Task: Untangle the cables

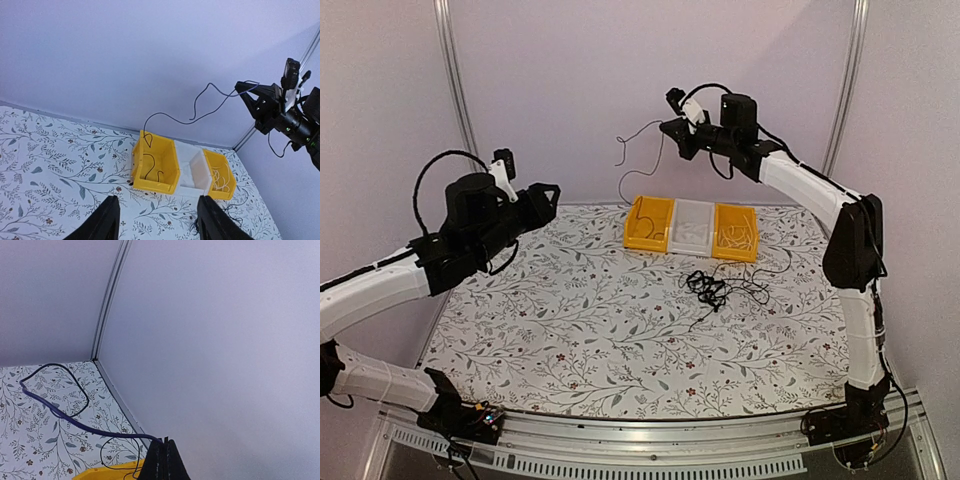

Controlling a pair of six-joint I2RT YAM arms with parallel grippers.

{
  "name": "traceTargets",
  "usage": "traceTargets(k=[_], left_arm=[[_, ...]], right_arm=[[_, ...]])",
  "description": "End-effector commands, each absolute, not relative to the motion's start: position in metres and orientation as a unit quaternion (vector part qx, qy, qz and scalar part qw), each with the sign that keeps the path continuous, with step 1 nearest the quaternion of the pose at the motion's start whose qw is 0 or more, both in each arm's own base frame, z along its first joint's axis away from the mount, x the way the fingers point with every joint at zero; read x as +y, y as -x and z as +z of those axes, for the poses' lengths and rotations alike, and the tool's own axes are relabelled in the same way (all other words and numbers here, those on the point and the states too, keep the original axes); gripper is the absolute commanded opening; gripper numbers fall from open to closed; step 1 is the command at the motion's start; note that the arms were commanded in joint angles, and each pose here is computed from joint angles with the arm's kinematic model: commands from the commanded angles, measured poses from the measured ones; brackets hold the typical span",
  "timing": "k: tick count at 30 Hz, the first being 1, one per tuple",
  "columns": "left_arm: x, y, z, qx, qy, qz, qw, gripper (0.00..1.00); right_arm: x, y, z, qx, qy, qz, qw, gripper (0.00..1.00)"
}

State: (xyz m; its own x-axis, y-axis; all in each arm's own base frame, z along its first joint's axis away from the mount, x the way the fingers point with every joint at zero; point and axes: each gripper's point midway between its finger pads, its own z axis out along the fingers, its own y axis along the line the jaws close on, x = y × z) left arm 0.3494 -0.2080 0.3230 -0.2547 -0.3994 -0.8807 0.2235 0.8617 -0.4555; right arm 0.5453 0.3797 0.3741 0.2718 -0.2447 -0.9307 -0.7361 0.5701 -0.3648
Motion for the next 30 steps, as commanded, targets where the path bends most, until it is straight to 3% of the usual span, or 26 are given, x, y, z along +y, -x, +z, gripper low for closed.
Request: traceTargets(k=[1,18,30], left_arm=[[-0.178,-0.326,0.288,0.776,0.117,-0.235,0.573,0.55],[-0.151,-0.3,0.274,0.791,0.146,-0.223,0.551,0.5],[-0.151,-0.298,0.265,0.795,0.155,-0.225,0.541,0.48]], right_arm=[[0.368,-0.553,0.357,0.595,0.428,0.159,0.662,0.0],[0.363,-0.596,0.207,0.676,0.444,0.099,0.58,0.0],[0.349,-0.596,0.244,0.659,0.443,0.08,0.602,0.0]])
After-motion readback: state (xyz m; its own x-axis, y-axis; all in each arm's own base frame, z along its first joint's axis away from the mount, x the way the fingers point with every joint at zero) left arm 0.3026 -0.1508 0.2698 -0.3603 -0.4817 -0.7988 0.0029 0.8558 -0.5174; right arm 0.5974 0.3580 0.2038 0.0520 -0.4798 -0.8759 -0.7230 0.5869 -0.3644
